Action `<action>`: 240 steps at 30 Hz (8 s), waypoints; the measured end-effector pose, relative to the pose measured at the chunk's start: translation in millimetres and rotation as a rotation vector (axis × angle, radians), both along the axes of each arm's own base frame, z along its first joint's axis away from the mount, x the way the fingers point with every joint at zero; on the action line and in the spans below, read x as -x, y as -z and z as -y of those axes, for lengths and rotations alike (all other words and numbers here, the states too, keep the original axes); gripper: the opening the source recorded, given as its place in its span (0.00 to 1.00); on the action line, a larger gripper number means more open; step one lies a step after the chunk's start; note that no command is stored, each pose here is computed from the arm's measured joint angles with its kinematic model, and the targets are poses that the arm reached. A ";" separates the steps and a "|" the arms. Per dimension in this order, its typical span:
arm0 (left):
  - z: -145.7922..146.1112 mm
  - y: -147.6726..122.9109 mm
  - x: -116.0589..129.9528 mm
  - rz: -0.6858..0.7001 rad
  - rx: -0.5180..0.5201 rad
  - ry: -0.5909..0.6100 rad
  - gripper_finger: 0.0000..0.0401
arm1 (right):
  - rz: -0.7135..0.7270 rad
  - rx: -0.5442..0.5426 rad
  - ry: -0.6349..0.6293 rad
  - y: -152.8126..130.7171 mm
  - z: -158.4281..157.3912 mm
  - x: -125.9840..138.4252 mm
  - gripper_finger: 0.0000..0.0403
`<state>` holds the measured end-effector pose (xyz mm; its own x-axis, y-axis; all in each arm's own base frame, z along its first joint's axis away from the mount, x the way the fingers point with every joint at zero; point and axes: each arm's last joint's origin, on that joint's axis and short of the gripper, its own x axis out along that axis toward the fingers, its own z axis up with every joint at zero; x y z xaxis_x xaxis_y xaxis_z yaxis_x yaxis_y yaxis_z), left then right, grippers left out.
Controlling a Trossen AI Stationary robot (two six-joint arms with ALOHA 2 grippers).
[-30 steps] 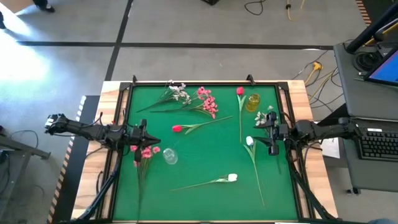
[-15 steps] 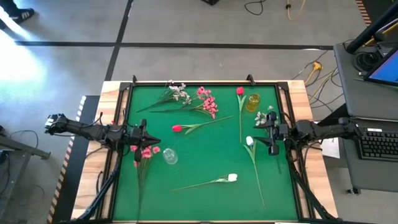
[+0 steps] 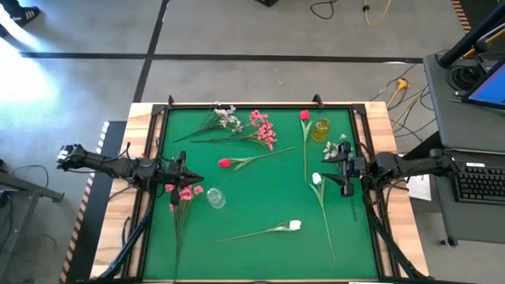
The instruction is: Sort flowers into vase by color
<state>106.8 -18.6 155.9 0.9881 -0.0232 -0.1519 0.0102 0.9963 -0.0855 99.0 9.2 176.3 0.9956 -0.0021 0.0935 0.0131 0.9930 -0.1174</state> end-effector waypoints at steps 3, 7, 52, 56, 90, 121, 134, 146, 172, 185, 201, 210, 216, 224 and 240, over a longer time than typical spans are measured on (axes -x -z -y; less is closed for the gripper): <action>0.0 0.0 0.0 0.000 0.000 0.000 0.00 | 0.000 0.000 0.000 -0.1 0.0 0.0 0.50; 0.0 -0.1 0.0 0.000 0.000 0.000 0.00 | 0.000 0.000 0.000 0.0 0.0 0.0 0.50; -2.8 -63.1 11.6 0.664 0.172 -0.001 0.00 | 0.115 -0.298 0.225 -7.9 7.7 2.1 0.50; -3.5 -65.9 13.0 0.698 0.167 -0.015 0.00 | 0.144 -0.378 0.210 -9.7 7.7 2.5 0.50; -70.4 -124.4 -137.8 -0.804 -0.023 -0.157 0.00 | -0.324 -0.255 0.499 -67.0 5.3 -55.5 0.50; -207.4 -34.2 -192.3 -1.055 0.007 -0.119 0.24 | -0.353 -0.313 0.525 -50.0 5.7 -53.9 0.50; -214.5 -19.8 -196.6 -1.103 -0.050 -0.226 0.54 | -0.353 -0.310 0.526 -50.0 5.7 -53.9 0.50; -216.5 0.3 -201.4 -1.137 -0.035 -0.210 0.50 | -0.355 -0.303 0.525 -50.0 5.7 -53.9 0.50; -218.7 12.6 -208.8 -1.171 -0.023 -0.210 0.02 | -0.358 -0.297 0.525 -49.7 5.7 -53.9 0.50; -200.4 -20.5 -222.4 -1.186 -0.016 -0.117 0.00 | -0.359 -0.297 0.524 -49.7 5.7 -53.9 0.50; -182.4 -130.9 -210.8 -0.749 -0.007 -0.031 0.00 | -0.364 -0.280 0.522 -49.4 5.7 -53.8 0.50; -173.6 -138.4 -200.6 -0.810 -0.029 -0.094 0.00 | -0.366 -0.277 0.522 -49.1 5.7 -53.8 0.50; -176.3 -119.4 -203.5 -0.918 -0.049 -0.132 0.00 | -0.371 -0.273 0.522 -47.5 5.7 -53.6 0.50; -179.3 -57.8 -203.9 -1.137 -0.007 -0.132 0.00 | -0.374 -0.274 0.523 -46.2 5.8 -53.4 0.50; -179.0 -30.4 -200.8 -1.217 0.054 -0.166 0.36 | -0.377 -0.272 0.523 -45.1 5.8 -53.3 0.50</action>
<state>307.6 160.4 186.3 0.1942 0.0541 -0.9795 -0.2317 0.9727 0.0078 152.2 3.4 221.4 0.8219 -0.4643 -0.3299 0.5047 0.8622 0.0441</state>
